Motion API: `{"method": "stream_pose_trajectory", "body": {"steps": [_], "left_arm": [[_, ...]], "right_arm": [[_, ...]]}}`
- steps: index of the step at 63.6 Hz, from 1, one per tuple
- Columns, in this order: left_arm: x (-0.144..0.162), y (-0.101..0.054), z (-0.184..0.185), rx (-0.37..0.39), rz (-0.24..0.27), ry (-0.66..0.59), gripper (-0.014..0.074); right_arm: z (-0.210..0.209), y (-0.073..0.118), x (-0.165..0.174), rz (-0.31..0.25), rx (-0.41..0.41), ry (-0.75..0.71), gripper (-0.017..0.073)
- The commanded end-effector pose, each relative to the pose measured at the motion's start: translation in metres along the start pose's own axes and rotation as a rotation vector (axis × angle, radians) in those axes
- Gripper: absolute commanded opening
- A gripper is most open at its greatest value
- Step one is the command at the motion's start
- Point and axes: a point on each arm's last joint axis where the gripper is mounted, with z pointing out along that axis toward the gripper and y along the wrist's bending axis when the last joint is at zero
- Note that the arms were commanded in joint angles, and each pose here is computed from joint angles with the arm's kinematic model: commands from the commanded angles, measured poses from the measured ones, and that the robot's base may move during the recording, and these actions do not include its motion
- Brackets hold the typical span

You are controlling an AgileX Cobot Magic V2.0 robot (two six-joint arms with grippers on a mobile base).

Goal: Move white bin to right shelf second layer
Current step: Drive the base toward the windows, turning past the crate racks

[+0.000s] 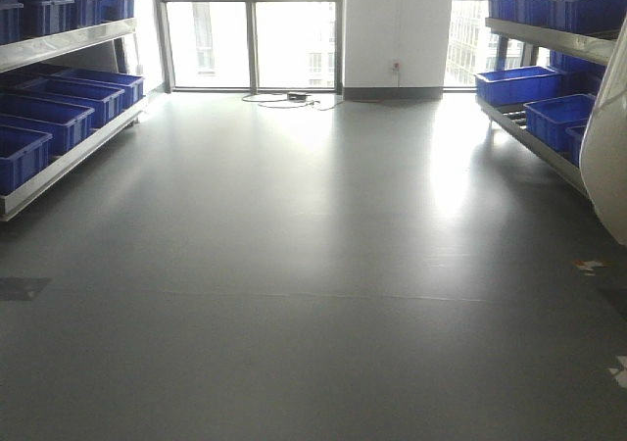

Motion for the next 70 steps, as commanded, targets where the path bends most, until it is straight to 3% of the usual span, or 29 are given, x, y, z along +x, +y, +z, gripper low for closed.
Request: {"method": "stream_pose_trajectory", "body": {"steps": [1, 70], "left_arm": [[0.0041, 0.0002, 0.0003, -0.004, -0.009, -0.060, 0.0085], [0.0041, 0.0002, 0.0003, -0.004, -0.009, -0.060, 0.0085]], "right_arm": [[-0.0093, 0.0006, -0.0105, -0.004, -0.013, -0.100, 0.0053], [-0.0093, 0.0008, -0.0104, -0.002, -0.015, -0.099, 0.0053]]}}
